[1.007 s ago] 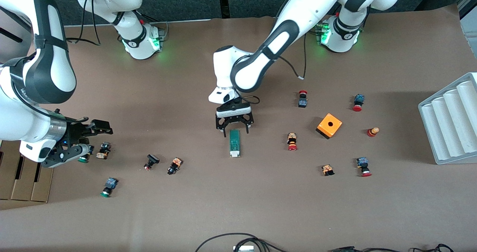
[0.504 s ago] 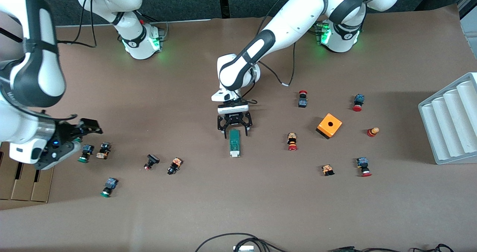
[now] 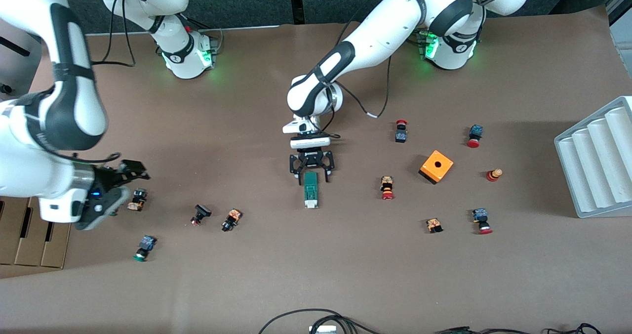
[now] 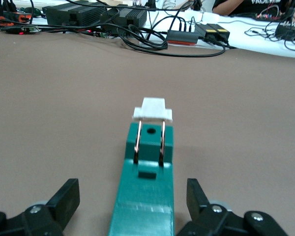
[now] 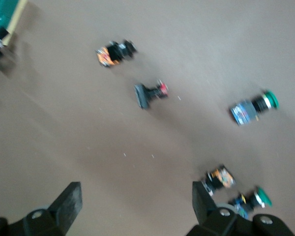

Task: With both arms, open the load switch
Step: 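Grasp the green switch base with the left gripper and lift it, then hold the switch with the left gripper while the right gripper reaches the handle, then close the right gripper on the white switch handle, then push the white handle toward the switch base with the right gripper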

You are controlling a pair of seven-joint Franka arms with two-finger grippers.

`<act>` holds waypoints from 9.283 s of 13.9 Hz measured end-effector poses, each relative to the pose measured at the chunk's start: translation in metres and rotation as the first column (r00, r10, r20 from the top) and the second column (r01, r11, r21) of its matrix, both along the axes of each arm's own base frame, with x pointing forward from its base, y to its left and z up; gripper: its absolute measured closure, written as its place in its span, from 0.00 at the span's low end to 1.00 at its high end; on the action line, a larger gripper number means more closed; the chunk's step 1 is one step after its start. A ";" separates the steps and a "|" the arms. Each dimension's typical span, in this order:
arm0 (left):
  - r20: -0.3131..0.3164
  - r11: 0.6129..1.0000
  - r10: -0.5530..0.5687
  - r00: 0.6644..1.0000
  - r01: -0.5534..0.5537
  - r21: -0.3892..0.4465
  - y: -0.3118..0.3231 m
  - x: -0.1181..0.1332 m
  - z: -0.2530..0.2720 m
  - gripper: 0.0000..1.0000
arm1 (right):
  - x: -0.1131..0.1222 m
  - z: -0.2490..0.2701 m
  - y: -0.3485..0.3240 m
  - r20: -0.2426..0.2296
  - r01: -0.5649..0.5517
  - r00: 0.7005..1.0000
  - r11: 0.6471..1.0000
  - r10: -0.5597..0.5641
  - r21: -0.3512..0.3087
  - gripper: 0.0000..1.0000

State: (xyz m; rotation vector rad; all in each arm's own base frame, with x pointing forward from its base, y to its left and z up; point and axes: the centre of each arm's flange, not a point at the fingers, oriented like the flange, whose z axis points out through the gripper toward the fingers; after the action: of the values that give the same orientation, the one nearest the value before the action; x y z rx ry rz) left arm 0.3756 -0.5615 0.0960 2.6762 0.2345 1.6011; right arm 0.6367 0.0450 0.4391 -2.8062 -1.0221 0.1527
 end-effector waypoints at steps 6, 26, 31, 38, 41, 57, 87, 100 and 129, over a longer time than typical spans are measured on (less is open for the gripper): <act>0.067 0.999 -0.016 0.998 0.012 0.048 -0.006 -0.027 -0.023 0.15 | 0.003 -0.016 0.076 0.038 -0.117 0.992 0.993 0.117 0.001 0.00; 0.100 0.996 -0.046 0.994 0.038 0.081 -0.006 -0.029 -0.027 0.51 | 0.003 -0.143 0.309 0.289 -0.599 0.760 0.800 0.582 -0.036 0.00; 0.101 0.996 -0.046 0.994 0.038 0.081 -0.006 -0.029 -0.027 0.51 | -0.008 -0.176 0.352 0.313 -0.639 0.719 0.767 0.620 -0.050 0.00; 0.101 0.996 -0.046 0.994 0.038 0.081 -0.006 -0.029 -0.027 0.51 | -0.035 -0.204 0.401 0.319 -0.671 0.663 0.727 0.677 -0.147 0.03; 0.101 0.996 -0.046 0.994 0.038 0.081 -0.006 -0.029 -0.027 0.51 | -0.039 -0.207 0.409 0.320 -0.662 0.670 0.734 0.670 -0.150 0.03; 0.102 0.996 -0.047 0.994 0.039 0.082 -0.006 -0.029 -0.027 0.51 | -0.050 -0.219 0.420 0.306 -0.665 0.673 0.732 0.673 -0.147 0.22; 0.106 0.995 -0.053 0.993 0.044 0.087 -0.005 -0.030 -0.028 0.51 | -0.053 -0.218 0.430 0.325 -0.672 0.658 0.724 0.680 -0.156 0.52; 0.106 0.995 -0.053 0.993 0.044 0.087 -0.005 -0.030 -0.028 0.51 | -0.052 -0.218 0.431 0.335 -0.655 0.667 0.738 0.666 -0.162 0.60; 0.106 0.995 -0.054 0.993 0.045 0.090 -0.005 -0.030 -0.028 0.51 | -0.053 -0.216 0.431 0.332 -0.653 0.670 0.740 0.664 -0.161 0.61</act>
State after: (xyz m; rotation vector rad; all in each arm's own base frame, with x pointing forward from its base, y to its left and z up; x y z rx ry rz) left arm 0.3458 -0.5670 0.0677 2.6229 0.0973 1.7753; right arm 0.5839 0.4755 0.2229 -2.3743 -2.1154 -0.3088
